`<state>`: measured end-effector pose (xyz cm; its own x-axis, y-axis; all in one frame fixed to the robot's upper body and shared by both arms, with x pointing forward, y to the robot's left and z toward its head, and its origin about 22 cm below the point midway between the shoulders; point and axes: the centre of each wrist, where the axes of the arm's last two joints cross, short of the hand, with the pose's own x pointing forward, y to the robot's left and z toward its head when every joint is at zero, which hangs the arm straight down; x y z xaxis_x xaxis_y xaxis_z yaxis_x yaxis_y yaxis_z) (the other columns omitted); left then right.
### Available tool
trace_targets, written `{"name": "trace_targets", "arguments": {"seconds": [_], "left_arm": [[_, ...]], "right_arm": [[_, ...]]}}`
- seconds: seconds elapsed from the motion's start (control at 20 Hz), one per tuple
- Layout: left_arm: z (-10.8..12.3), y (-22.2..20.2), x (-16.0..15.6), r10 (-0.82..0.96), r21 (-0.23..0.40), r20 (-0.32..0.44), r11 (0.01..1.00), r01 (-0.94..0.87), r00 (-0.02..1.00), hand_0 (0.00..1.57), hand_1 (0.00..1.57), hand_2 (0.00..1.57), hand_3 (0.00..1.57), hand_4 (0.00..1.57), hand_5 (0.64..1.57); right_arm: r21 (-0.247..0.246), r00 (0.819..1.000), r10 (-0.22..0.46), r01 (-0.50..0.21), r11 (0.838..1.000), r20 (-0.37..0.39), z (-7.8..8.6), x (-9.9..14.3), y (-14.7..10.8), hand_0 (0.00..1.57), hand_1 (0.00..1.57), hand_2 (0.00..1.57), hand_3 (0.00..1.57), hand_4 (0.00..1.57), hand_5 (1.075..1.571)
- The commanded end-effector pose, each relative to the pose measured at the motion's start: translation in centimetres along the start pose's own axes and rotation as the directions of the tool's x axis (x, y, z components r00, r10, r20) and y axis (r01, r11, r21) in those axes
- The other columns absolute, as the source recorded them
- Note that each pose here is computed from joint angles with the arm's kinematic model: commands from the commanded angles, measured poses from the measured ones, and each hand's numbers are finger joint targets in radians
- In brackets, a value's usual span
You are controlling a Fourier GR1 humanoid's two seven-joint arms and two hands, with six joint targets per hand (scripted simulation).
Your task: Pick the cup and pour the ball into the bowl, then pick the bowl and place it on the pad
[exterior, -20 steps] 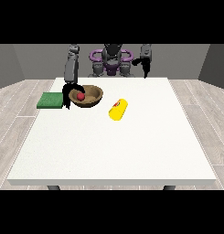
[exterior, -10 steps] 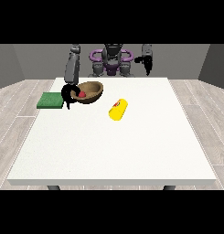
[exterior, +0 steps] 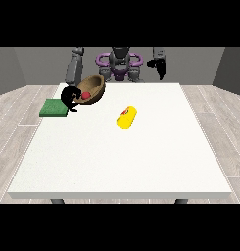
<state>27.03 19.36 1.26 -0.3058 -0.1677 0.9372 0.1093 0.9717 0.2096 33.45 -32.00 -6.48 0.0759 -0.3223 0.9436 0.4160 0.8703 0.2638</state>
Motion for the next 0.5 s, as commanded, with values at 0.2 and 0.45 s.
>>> {"name": "trace_targets", "arguments": {"seconds": [0.2,0.45], "left_arm": [[2.0,-0.2,-2.7,0.008,0.051,-0.131,0.999,-0.002,0.991,0.0,0.0,0.0,0.0,1.16,1.356],[2.0,0.2,-4.2,0.003,0.058,-0.136,0.998,0.005,0.991,0.0,0.0,0.0,0.0,1.16,1.346]], "right_arm": [[-0.05,0.988,0.149,-0.152,0.987,-0.047,-1.8,6.2,-4.2,1.57,1.57,1.57,1.17,0.95,1.494],[-0.047,0.986,0.155,-0.158,0.986,-0.056,-1.3,5.8,-3.3,1.57,1.57,1.57,1.17,0.95,1.494]]}}
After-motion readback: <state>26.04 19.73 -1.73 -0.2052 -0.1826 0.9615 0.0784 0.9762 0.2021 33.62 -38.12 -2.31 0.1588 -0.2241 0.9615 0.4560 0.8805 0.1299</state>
